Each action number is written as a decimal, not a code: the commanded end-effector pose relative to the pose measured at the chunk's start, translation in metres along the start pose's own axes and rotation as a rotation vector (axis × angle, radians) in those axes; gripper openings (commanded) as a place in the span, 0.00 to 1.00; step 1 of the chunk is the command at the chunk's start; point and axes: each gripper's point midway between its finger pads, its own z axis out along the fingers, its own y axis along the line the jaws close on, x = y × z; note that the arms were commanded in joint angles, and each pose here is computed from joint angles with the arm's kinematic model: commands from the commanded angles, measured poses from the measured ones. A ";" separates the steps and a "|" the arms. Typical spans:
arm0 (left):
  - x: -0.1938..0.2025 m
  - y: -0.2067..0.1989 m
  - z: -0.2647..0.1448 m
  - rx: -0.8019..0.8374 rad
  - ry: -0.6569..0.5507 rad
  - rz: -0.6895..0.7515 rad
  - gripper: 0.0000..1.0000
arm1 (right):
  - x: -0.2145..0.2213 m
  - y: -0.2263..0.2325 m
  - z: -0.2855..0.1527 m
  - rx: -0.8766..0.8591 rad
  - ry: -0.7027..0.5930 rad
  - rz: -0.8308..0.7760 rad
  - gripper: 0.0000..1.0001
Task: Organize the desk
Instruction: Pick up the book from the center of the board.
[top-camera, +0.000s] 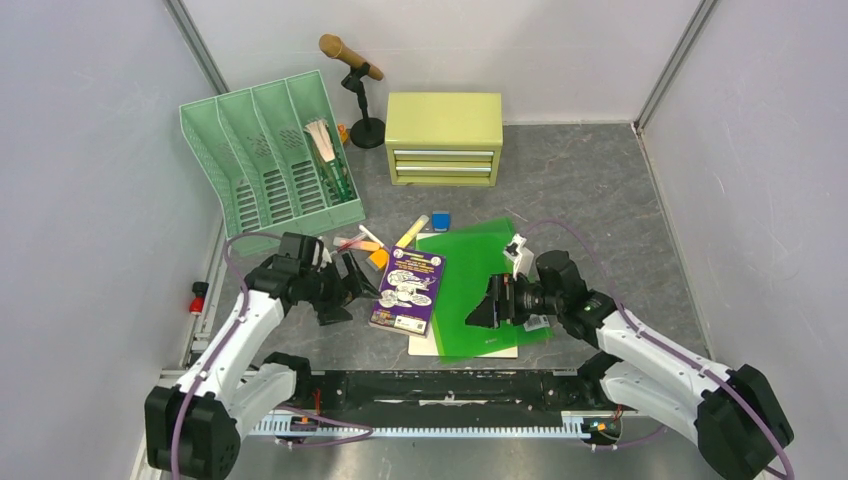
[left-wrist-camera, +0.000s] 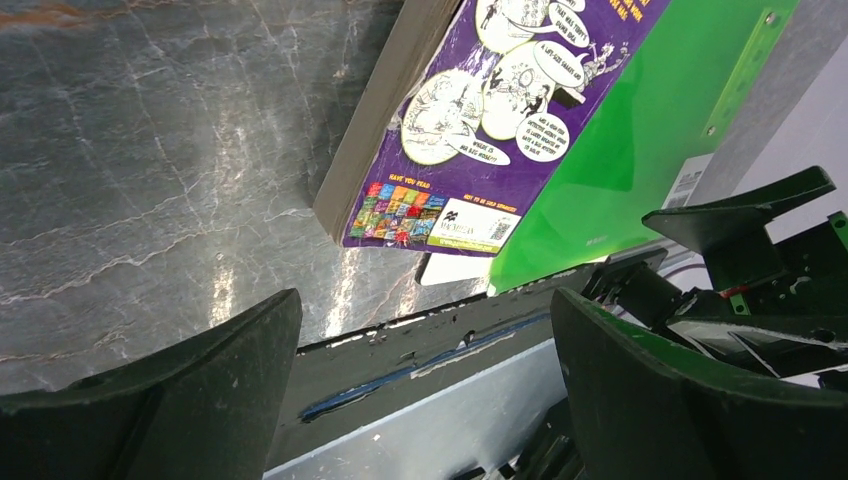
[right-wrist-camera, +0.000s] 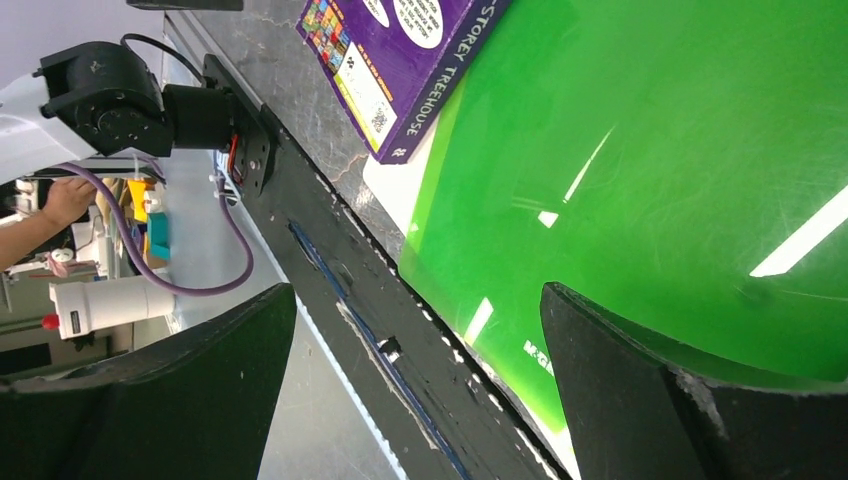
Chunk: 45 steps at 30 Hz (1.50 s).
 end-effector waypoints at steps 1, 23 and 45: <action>0.000 -0.009 0.010 0.028 0.015 0.008 1.00 | -0.009 0.012 0.008 -0.066 -0.049 -0.008 0.98; -0.006 0.003 0.057 -0.126 0.065 0.088 0.97 | -0.009 -0.008 0.038 -0.047 -0.045 0.041 0.98; -0.032 0.019 0.087 -0.249 0.128 0.222 0.57 | -0.021 -0.014 0.075 -0.105 -0.074 0.188 0.98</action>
